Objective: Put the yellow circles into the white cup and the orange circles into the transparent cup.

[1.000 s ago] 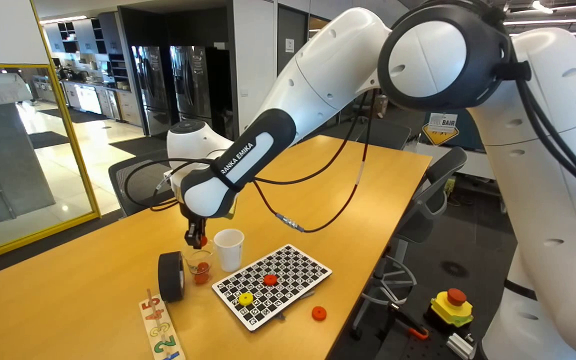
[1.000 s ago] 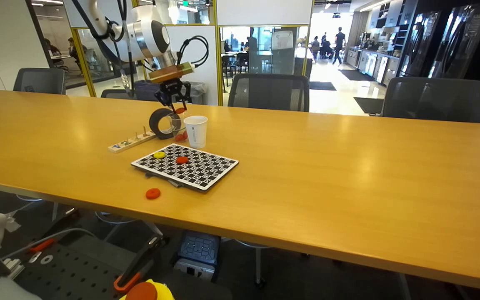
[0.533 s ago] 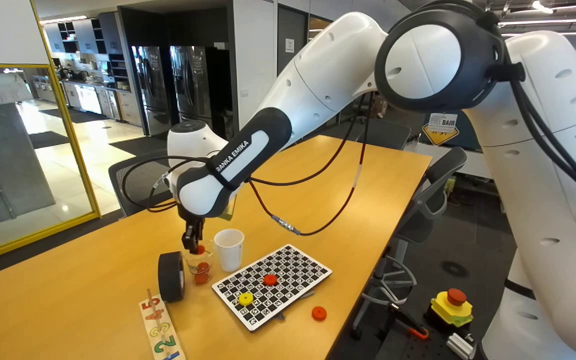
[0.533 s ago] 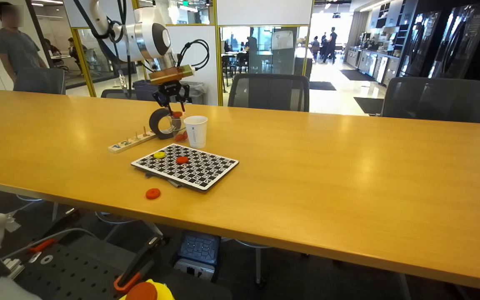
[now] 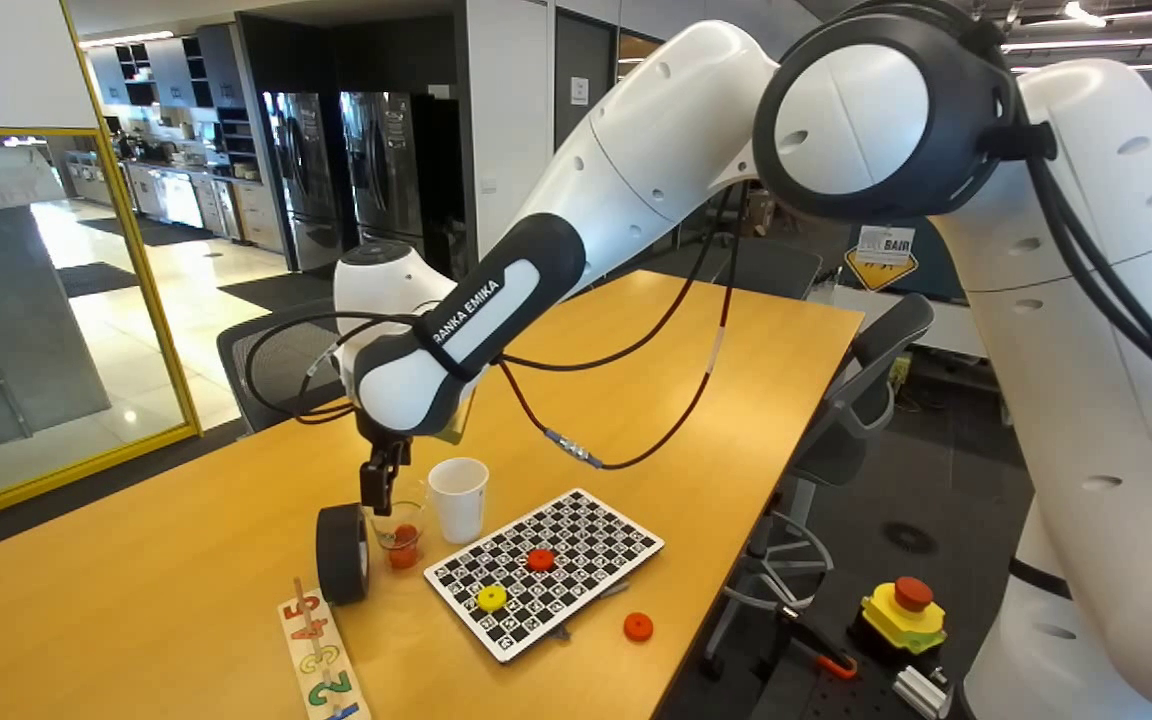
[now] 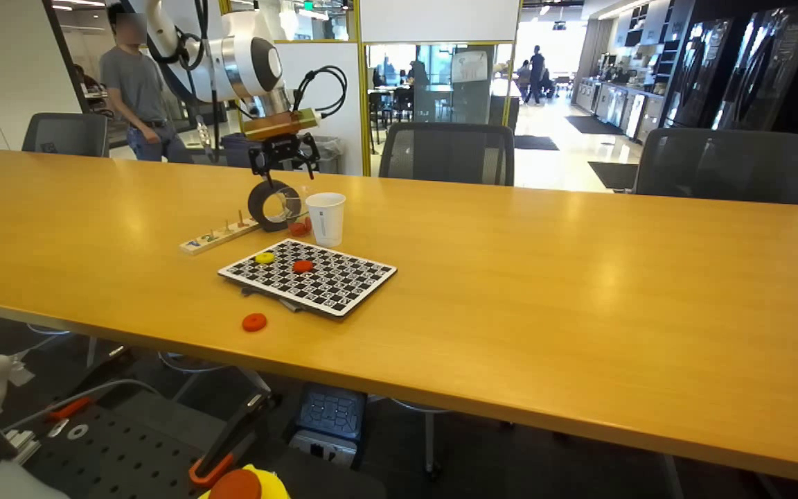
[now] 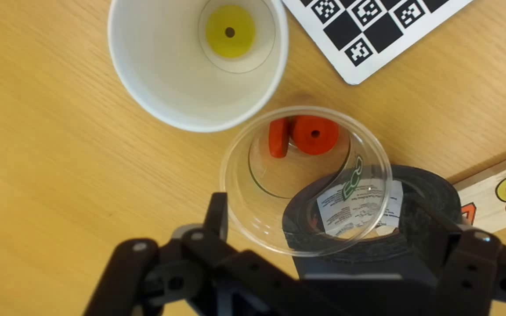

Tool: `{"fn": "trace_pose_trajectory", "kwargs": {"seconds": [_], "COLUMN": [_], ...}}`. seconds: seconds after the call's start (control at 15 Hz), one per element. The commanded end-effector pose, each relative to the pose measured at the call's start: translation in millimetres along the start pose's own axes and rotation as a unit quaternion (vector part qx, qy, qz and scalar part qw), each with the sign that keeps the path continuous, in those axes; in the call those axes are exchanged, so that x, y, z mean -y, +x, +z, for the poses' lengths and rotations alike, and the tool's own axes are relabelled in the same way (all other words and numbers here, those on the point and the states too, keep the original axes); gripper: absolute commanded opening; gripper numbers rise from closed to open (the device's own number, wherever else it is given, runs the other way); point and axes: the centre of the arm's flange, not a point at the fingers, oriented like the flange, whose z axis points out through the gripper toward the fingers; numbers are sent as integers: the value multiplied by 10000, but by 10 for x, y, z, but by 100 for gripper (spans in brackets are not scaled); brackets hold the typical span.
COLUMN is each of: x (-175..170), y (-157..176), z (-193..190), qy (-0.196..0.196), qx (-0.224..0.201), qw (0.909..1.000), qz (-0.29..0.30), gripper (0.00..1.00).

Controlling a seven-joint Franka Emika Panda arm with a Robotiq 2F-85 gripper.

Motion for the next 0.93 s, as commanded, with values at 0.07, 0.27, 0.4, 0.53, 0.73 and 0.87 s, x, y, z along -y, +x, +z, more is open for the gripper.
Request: {"fn": "trace_pose_trajectory", "kwargs": {"seconds": [0.07,0.27,0.4,0.53,0.73,0.87], "x": [378,625,749,807,808,774], "y": [-247,-456,-620,-762,-922,-988], "z": [-255,-215,-131,-50,74,181], "qy": [56,122,202,276,378,507], "qx": [80,249,368,476,615,687], "qw": [9983,9943,9899,9850,9774,9731], "qz": [574,1034,1354,1636,1985,2139], "gripper": [100,100,100,100,100,100]}}
